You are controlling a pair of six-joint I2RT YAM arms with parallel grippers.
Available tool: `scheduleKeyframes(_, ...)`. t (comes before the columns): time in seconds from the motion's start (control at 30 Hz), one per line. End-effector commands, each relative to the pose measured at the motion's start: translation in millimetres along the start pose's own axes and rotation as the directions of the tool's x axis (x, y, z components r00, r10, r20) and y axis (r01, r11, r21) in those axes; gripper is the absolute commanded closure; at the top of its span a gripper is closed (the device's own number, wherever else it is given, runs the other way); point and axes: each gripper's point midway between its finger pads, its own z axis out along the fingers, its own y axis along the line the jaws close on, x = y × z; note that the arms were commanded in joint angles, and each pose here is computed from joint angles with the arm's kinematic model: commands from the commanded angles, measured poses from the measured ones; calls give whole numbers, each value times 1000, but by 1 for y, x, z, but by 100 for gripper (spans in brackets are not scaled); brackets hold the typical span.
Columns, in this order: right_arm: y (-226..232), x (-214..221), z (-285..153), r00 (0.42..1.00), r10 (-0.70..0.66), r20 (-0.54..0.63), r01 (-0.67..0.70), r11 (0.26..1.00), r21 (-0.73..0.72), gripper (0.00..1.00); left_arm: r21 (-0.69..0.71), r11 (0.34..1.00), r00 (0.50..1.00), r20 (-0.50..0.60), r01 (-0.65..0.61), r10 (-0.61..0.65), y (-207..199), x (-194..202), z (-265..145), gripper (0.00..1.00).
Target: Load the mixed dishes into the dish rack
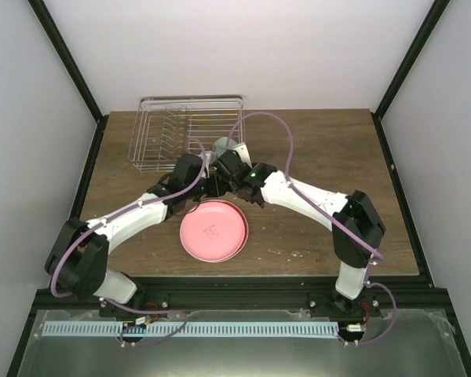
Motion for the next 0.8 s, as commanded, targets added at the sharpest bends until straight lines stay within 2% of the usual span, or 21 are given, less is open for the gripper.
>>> scheduleKeyframes(0.0, -7, -41, -28, 989, 107, 104, -106, 994, -17, 99, -2, 1000, 1000, 22, -18, 18, -5, -6, 3, 58)
scheduleKeyframes(0.17, 0, -41, -27, 990, 101, 95, -100, 995, -17, 99, -20, 1000, 1000, 24, -19, 19, -3, -7, 6, 65)
scheduleKeyframes(0.43, 7, -41, -21, 993, 92, 77, -91, 996, -10, 98, -25, 1000, 999, 37, -18, 19, -7, -13, 7, 86)
scheduleKeyframes(0.77, 14, -40, -20, 993, 89, 71, -88, 996, -20, 98, -28, 1000, 998, 60, 6, -4, -9, -19, 6, 97)
